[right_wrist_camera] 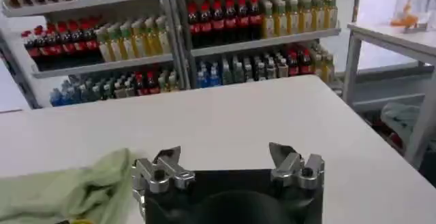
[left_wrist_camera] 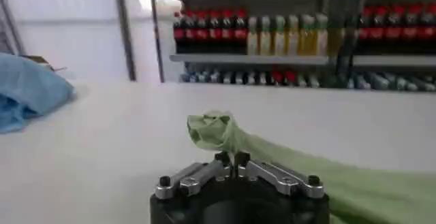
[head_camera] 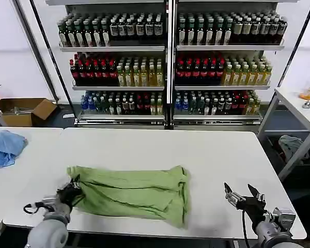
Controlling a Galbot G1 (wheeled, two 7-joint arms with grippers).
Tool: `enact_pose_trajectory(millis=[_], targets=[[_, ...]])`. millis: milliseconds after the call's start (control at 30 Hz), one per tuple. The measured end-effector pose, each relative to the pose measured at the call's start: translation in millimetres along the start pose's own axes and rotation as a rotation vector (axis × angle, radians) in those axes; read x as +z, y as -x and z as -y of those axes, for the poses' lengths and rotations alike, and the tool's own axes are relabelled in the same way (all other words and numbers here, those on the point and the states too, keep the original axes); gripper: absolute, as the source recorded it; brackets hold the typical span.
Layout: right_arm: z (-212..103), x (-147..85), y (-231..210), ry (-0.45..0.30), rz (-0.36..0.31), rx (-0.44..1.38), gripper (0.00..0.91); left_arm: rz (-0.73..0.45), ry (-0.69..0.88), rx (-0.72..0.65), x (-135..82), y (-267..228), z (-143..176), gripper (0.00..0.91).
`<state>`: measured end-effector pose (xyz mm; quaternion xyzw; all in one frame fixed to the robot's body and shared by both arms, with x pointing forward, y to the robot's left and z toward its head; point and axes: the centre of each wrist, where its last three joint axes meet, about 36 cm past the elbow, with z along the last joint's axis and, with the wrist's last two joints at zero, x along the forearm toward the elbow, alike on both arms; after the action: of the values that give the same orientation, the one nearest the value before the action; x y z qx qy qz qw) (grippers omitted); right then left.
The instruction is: Fold and organize the clothes.
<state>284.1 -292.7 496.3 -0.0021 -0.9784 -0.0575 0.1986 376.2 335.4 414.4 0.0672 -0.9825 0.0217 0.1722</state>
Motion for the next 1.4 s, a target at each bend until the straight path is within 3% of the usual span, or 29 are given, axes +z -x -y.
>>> enact_pose_trajectory(millis=[200, 367, 700, 900, 933, 967, 1000, 1033, 1400], targets=[[0.9, -0.3, -0.3, 0.0, 0.0, 0.001, 0.907, 0.047, -0.164, 0.139, -40.2, -18.2, 11.5, 0.04], [-0.1, -0.4, 0.9, 0.001, 0.001, -0.003, 0.907, 0.037, -0.323, 0.308, -54.3, -34.3, 42.6, 0.04], [0.4, -0.1, 7.3, 0.003, 0.003, -0.005, 0.907, -0.065, -0.526, 0.552, -45.8, -45.4, 117.6, 0.04], [-0.5, -0.2, 10.6, 0.007, 0.006, -0.009, 0.907, -0.141, -0.581, 0.622, -32.1, -39.9, 158.4, 0.04], [-0.6, -0.5, 10.8, 0.007, 0.007, -0.01, 0.907, -0.154, -0.585, 0.629, -29.8, -38.2, 164.5, 0.101], [-0.6, -0.6, 10.9, 0.007, 0.008, -0.01, 0.907, -0.167, -0.586, 0.636, -27.1, -36.4, 170.6, 0.232], [-0.5, -0.7, 10.9, 0.007, 0.008, -0.011, 0.907, -0.18, -0.586, 0.644, -24.3, -34.8, 176.9, 0.736], [-0.3, -0.8, 10.9, 0.007, 0.008, -0.011, 0.907, -0.19, -0.585, 0.651, -22.1, -33.3, 182.6, 0.907], [0.1, -1.1, 12.8, 0.007, 0.008, -0.014, 0.907, -0.196, -0.507, 0.735, -20.4, -29.3, 221.6, 0.907]])
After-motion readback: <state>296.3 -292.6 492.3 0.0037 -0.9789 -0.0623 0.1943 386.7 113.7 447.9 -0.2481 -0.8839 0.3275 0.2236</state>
